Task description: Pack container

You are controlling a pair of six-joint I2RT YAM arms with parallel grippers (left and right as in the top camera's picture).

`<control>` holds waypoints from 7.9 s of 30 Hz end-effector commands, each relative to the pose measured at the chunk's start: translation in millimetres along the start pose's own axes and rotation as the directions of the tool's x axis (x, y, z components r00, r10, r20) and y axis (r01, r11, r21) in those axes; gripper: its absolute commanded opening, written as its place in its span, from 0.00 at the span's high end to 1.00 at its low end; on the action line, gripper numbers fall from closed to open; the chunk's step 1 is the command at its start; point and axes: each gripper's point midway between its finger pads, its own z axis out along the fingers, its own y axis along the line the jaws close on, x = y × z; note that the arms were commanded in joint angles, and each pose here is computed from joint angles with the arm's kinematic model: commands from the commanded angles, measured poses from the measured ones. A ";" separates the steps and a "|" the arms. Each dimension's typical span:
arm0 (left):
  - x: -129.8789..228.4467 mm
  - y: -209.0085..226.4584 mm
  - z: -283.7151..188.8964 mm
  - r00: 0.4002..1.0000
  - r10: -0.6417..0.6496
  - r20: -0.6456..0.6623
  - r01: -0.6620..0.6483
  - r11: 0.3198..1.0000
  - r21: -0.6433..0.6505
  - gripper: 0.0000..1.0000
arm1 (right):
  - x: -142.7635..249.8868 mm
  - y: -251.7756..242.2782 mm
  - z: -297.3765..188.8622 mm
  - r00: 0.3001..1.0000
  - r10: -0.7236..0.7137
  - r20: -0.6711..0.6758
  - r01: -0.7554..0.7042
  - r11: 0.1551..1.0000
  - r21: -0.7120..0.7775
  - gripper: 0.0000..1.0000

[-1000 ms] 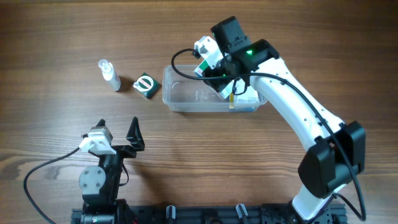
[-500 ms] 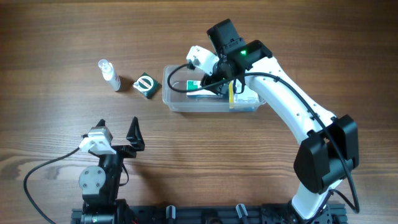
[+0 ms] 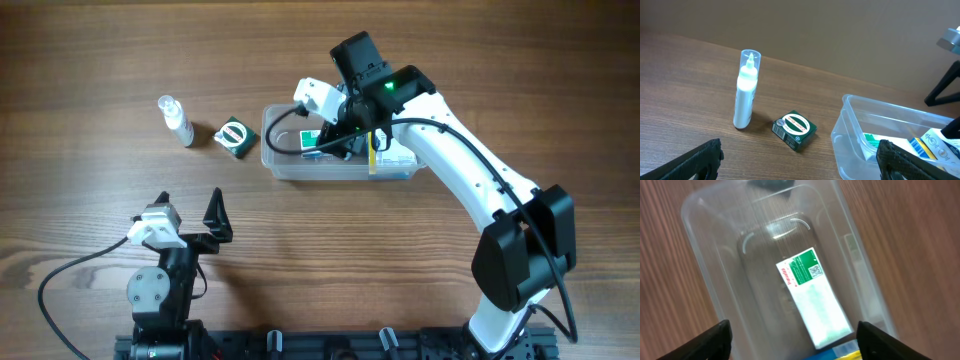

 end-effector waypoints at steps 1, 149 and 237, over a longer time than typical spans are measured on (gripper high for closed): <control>3.3 0.5 0.4 1.000 -0.010 -0.009 0.010 1.000 0.003 0.00 | -9.6 11.3 -4.3 0.968 0.249 0.016 -0.247 0.967 -0.063 0.13; 128.5 -9.9 187.4 0.517 0.639 -0.570 -0.368 0.767 0.526 0.10 | 208.2 -179.8 -203.3 0.224 0.873 0.433 -0.963 0.129 0.238 0.00; -75.4 -91.1 143.5 0.900 0.275 -0.339 -0.267 0.961 0.072 0.00 | 208.2 -179.9 -203.4 0.224 0.873 0.433 -0.963 0.129 0.238 0.00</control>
